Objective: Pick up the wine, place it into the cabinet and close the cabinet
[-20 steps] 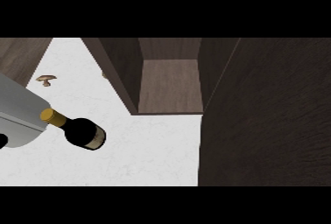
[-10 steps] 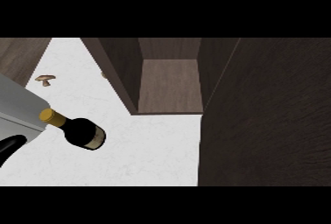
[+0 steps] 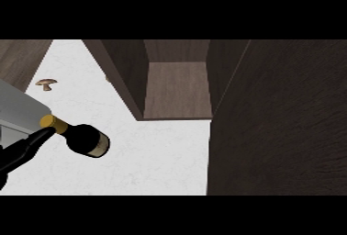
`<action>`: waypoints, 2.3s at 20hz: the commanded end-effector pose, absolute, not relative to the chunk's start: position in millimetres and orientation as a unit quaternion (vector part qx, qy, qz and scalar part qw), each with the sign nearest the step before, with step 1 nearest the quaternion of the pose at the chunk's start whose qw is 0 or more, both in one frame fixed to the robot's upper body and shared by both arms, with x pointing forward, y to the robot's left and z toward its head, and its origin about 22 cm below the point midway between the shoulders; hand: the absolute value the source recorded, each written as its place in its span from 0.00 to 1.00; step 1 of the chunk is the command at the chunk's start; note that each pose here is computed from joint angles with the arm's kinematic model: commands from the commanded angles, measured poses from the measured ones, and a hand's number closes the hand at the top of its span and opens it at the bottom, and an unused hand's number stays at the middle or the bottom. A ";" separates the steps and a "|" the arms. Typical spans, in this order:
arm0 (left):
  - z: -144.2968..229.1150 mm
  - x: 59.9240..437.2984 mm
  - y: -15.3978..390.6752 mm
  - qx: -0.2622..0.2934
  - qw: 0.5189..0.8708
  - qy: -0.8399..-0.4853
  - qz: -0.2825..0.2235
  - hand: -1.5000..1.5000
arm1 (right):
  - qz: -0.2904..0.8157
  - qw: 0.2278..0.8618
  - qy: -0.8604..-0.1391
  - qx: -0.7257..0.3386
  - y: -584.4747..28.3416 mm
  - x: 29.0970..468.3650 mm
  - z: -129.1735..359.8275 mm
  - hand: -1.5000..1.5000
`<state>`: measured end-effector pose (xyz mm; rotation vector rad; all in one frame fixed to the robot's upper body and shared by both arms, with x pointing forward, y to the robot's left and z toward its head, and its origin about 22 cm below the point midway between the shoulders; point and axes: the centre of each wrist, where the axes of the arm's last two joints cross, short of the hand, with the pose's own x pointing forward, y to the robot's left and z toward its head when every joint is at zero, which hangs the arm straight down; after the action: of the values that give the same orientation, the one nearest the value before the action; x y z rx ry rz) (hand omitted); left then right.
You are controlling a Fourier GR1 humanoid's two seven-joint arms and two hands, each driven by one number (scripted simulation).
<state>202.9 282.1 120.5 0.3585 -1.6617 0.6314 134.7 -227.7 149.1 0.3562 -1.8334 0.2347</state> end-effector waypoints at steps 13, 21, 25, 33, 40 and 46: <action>0.5 198.3 308.9 0.192 0.636 -0.691 0.285 0.00 | 0.085 0.567 -0.796 0.194 -225.9 98.8 171.6 0.00; -44.6 202.9 325.2 0.125 0.656 -0.683 0.296 0.00 | 0.092 0.566 -0.797 0.189 -238.7 97.4 162.8 0.00; -63.7 198.6 310.5 0.098 0.664 -0.684 0.287 0.00 | 0.099 0.563 -0.798 0.189 -240.6 102.1 162.2 0.00; -106.7 219.8 324.5 0.051 0.659 -0.682 0.311 0.00 | 0.099 0.558 -0.800 0.194 -227.2 107.9 163.6 0.00; -134.5 219.8 325.5 0.033 0.646 -0.686 0.333 0.00 | 0.112 0.561 -0.798 0.191 -237.9 98.4 172.7 0.00; -137.7 234.1 319.3 0.034 0.629 -0.693 0.351 0.00 | 0.098 0.564 -0.797 0.191 -233.1 102.6 170.9 0.00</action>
<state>223.8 311.2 -138.9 0.0826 -1.5776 0.7840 129.7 -240.7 137.4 0.3833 -1.8308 0.2515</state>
